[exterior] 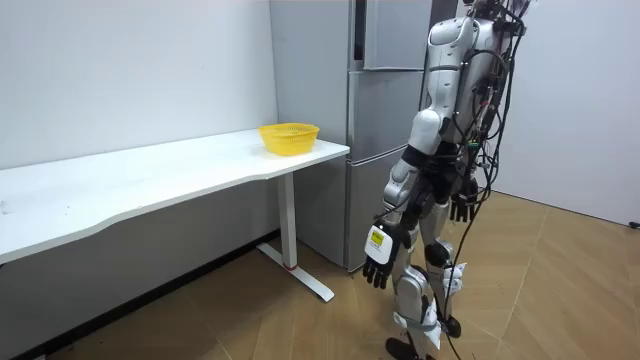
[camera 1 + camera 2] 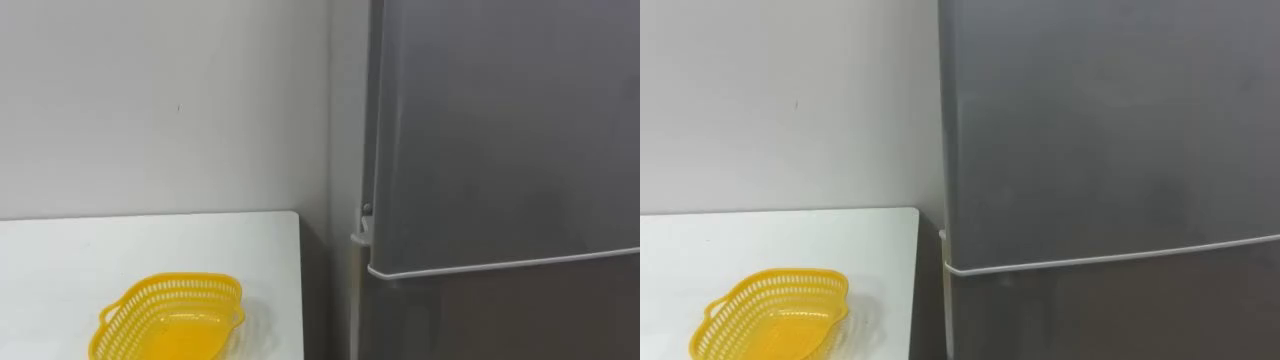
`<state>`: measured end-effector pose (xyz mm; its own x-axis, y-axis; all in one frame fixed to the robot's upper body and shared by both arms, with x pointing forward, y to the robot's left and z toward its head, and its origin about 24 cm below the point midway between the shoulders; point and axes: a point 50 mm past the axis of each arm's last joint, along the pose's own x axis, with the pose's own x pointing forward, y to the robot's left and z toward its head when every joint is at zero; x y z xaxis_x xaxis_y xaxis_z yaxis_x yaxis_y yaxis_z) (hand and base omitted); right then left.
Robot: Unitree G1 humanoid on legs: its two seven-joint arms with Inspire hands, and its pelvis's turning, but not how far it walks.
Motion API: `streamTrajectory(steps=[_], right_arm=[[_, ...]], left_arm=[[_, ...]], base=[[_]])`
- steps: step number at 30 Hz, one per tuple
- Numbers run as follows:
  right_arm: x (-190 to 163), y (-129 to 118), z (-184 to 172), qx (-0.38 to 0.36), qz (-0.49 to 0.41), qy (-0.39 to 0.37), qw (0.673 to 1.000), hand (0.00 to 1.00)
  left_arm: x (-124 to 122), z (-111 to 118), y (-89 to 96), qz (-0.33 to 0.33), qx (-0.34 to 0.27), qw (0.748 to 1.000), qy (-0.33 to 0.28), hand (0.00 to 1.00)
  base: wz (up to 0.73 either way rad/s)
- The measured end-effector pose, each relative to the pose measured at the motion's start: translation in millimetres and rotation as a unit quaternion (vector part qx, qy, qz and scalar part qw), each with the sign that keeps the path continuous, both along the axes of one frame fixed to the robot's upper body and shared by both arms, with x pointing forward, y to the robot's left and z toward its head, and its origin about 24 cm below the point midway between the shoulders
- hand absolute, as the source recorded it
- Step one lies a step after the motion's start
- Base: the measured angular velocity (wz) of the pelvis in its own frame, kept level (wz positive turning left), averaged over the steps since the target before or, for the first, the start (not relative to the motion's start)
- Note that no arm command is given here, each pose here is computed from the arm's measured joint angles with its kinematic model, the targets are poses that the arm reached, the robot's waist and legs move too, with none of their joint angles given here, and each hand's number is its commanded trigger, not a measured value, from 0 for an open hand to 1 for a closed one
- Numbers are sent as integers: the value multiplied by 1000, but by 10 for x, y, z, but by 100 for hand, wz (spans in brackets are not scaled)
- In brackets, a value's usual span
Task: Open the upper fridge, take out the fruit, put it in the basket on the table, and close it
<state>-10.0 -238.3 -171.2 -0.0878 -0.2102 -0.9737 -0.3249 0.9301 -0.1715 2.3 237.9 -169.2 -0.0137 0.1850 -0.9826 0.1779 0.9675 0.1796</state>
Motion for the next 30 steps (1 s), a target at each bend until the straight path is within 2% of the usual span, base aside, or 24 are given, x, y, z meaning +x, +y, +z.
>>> streamTrajectory(steps=[5, 12, 22, 25, 30], right_arm=[[52, -9, 0, -7, 9, -9, 1000, 0], [-23, -22, 4, -18, 0, -4, 1000, 0], [-57, -4, 2, -18, -13, 2, 1000, 0], [-34, -8, 2, -19, -13, 0, 1000, 0], [-38, -4, 1, -19, -14, 1, 1000, 0]], left_arm=[[-65, -13, -61, 3, -7, 1000, 7, 0], [-96, -6, -54, -2, -2, 1000, 6, 0], [-40, 0, -22, 10, 33, 999, -10, 0], [-59, 9, 15, 55, 53, 997, -20, 0], [-140, 23, 60, 169, 81, 982, -32, 0]], base=[[-2], [0], [0], [0], [0]])
